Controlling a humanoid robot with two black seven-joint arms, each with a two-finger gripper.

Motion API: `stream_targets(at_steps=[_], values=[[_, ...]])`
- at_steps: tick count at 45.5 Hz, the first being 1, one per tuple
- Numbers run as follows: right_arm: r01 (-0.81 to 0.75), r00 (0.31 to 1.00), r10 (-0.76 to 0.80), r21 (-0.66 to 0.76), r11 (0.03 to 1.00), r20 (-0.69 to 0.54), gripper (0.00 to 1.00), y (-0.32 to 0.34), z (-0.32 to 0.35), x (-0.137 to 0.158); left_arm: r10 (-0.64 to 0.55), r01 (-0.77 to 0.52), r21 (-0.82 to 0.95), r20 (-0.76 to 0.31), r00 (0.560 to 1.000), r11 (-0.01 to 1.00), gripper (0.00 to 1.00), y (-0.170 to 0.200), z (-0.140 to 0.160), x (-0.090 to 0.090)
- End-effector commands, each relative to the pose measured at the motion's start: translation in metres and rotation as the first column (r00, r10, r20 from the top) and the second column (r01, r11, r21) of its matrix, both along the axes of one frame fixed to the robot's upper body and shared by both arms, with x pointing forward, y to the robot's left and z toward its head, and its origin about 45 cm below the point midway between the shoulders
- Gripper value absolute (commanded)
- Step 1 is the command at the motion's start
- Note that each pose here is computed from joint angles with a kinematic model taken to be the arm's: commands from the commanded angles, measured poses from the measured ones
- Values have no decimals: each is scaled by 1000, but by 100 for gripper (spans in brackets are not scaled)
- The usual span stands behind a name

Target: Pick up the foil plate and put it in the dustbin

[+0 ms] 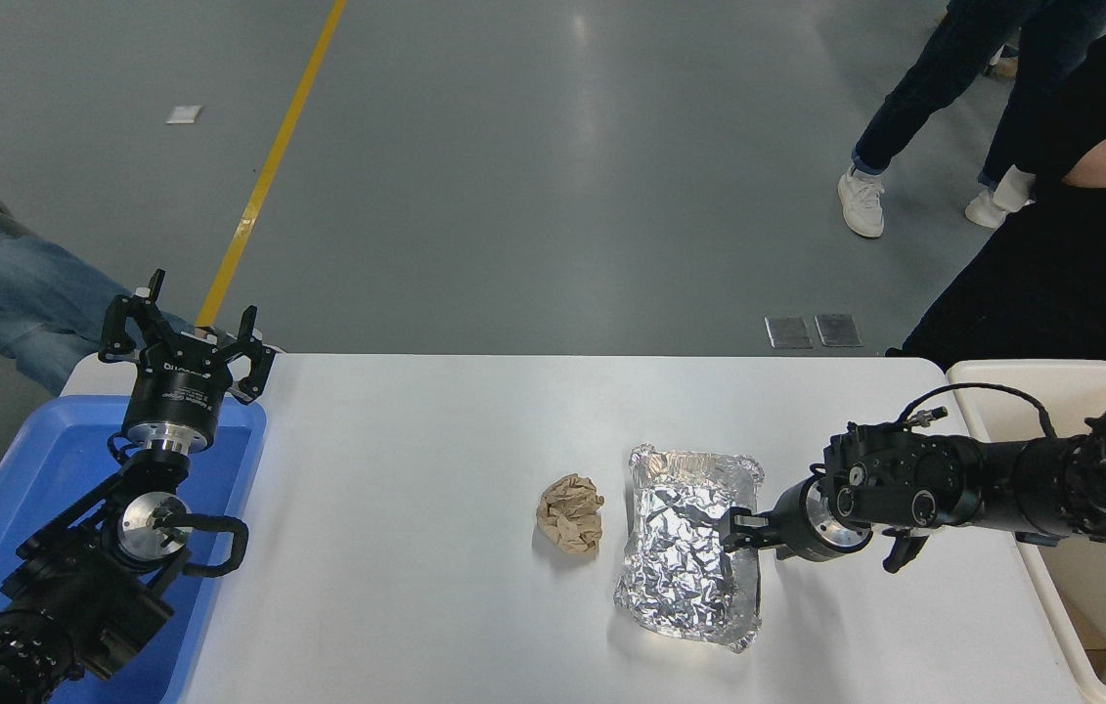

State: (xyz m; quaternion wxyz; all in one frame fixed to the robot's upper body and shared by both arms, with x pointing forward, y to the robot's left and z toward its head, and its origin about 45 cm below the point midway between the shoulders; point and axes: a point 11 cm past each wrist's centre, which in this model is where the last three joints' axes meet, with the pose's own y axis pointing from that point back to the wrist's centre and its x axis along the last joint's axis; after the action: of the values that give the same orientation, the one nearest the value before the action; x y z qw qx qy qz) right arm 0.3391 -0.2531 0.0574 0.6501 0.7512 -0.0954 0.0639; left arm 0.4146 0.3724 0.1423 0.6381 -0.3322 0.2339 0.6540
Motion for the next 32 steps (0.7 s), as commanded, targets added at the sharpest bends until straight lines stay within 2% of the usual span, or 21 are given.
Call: stream_targets(at_steps=[1,8,17,32], values=[[-8,1000,9,-17,1000,14,0,-7,7,6,0,0,0,0,1000,1000,99,0,0,0],[14,999,-14,-26,1000,32,0,-24,34,22,0,0,0,0,1000,1000,99,0,0,0],[61,992,-62,5,998,110,0,-54,123,50,1,-1,1,0,1000,1000,99,1,0,0],[36,980,-45,52,998,194,0,-59,229,52,0,0,0,0,1000,1000,99,0,0,0]])
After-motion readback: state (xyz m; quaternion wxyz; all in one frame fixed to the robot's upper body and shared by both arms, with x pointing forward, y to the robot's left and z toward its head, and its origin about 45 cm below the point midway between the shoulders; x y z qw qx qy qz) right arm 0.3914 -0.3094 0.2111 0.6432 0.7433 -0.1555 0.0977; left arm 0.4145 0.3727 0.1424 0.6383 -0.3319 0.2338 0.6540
